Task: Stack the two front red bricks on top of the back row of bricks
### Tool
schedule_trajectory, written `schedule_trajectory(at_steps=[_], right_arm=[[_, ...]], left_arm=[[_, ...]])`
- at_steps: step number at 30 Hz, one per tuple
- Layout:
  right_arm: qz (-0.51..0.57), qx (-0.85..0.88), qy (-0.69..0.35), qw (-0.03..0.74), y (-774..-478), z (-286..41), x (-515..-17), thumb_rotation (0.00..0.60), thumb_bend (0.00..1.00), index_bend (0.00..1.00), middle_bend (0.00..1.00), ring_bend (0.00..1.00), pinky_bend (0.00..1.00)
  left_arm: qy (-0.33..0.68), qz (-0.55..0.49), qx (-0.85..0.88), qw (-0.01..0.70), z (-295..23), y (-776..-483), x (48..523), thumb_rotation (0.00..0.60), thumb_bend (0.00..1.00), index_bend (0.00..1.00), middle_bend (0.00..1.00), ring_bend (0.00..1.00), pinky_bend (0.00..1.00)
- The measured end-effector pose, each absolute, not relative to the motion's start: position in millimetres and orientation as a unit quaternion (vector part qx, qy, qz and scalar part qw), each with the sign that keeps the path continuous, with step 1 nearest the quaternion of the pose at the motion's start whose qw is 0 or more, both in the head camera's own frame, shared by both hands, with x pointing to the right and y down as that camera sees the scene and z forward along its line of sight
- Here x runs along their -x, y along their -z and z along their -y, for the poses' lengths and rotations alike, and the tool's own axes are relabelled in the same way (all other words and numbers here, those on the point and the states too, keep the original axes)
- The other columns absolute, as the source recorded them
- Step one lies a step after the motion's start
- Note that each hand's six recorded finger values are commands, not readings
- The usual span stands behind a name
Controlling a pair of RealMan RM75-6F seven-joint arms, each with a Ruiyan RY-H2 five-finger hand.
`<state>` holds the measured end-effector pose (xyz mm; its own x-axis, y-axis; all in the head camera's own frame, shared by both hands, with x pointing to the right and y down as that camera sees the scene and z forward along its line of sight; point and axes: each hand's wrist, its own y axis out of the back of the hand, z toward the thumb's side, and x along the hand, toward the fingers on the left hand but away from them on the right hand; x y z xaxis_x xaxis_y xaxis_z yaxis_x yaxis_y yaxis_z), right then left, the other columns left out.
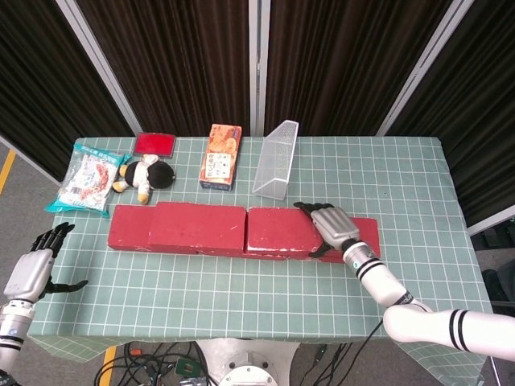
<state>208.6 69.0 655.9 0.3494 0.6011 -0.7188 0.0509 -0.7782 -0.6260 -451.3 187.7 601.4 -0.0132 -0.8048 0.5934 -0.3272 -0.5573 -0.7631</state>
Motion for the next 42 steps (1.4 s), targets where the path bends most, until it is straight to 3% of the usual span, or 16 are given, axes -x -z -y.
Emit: schedule_trajectory(at_steps=[42], right_arm=[[0.214, 0.780, -0.533, 0.251, -661.8, -70.9, -198.3, 0.600, 0.06, 0.09, 0.22, 0.16, 0.27]], left_arm=[[0.578, -0.422, 0.670, 0.198, -191.5, -602.8, 459.6, 0.600, 0.02, 0.00, 0.00, 0.00, 0.00]])
